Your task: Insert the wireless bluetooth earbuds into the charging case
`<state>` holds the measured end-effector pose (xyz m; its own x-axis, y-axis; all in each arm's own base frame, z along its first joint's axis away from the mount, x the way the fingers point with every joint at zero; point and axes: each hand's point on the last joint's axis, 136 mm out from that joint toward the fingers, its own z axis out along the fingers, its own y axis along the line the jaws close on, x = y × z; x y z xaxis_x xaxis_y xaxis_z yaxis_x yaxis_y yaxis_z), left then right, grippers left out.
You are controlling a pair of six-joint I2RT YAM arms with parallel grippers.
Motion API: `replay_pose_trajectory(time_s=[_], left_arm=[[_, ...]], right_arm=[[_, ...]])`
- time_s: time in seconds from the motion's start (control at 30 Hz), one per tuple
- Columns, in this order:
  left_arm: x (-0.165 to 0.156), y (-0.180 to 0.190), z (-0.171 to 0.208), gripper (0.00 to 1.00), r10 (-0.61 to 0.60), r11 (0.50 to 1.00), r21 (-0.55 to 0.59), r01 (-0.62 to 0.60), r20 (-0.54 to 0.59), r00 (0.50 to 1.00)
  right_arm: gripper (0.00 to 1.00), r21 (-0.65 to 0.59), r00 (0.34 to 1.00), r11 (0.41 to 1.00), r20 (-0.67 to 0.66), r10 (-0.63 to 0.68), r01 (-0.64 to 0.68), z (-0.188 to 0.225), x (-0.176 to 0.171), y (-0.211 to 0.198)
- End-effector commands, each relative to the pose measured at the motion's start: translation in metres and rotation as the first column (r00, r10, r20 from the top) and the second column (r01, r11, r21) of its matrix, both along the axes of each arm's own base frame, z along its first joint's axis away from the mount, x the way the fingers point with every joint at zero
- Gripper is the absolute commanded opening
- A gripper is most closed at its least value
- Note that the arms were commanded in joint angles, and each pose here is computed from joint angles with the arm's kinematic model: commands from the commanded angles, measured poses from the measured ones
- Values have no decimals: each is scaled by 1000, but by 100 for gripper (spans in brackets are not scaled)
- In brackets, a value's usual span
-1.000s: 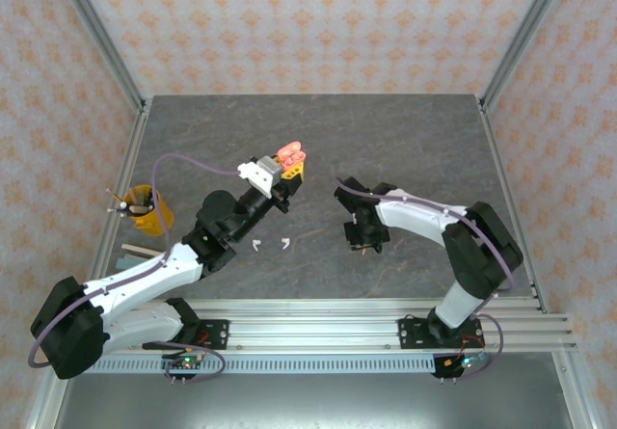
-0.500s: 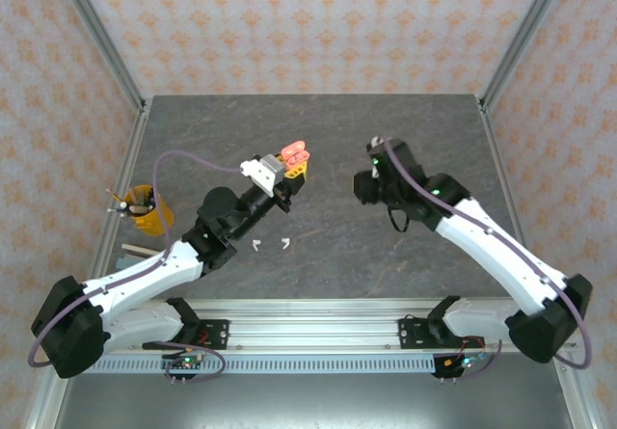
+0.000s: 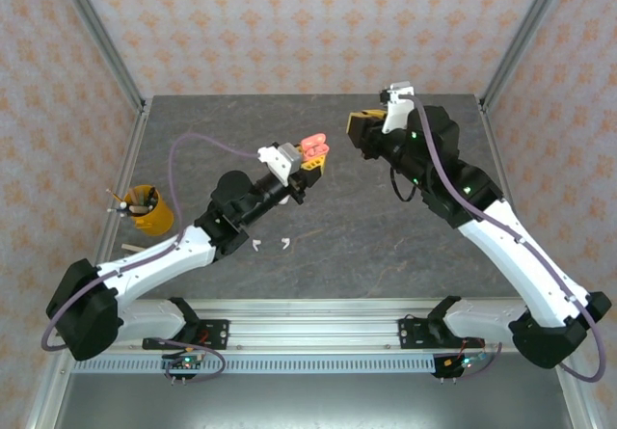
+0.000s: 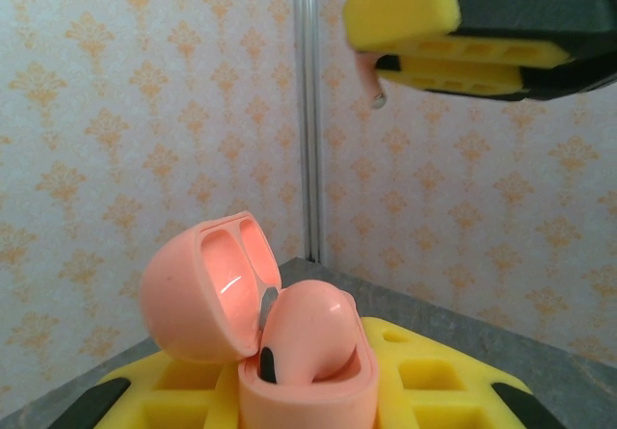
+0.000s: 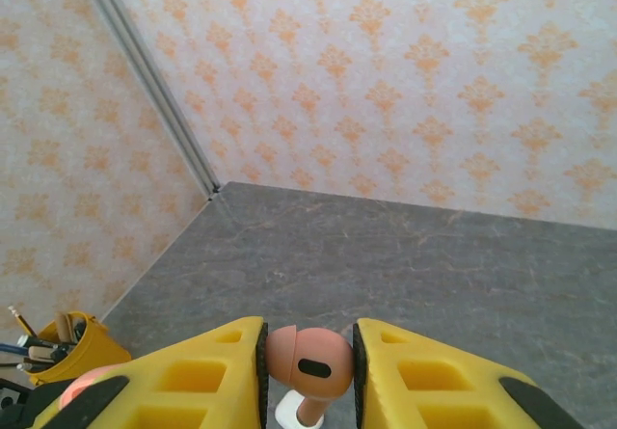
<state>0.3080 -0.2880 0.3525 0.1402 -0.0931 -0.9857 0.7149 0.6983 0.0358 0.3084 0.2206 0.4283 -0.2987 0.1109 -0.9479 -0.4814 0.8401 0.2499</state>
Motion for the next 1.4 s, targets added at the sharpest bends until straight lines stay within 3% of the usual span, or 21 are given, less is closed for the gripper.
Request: replay_pose_trajectory(time_s=[0.0,0.33,0.8,1.37], left_arm=[[1,-5,29,0,-33,998,-55,35,38,999],[13,-14,40,0,-34,995,-92,39,49,998],[15,-15,49,0,-32,993,-108,39,62,998],[16,-15,50,0,-30,993,-112,37,63,998]], right_arm=[[28,44,993,997,104,63,-67,31,-2,11],[27,28,987,991,94,128,-131,17,1,27],[27,21,993,993,40,114,-115,-11,4,26],[25,27,990,990,16,140,-140,-17,3,28]])
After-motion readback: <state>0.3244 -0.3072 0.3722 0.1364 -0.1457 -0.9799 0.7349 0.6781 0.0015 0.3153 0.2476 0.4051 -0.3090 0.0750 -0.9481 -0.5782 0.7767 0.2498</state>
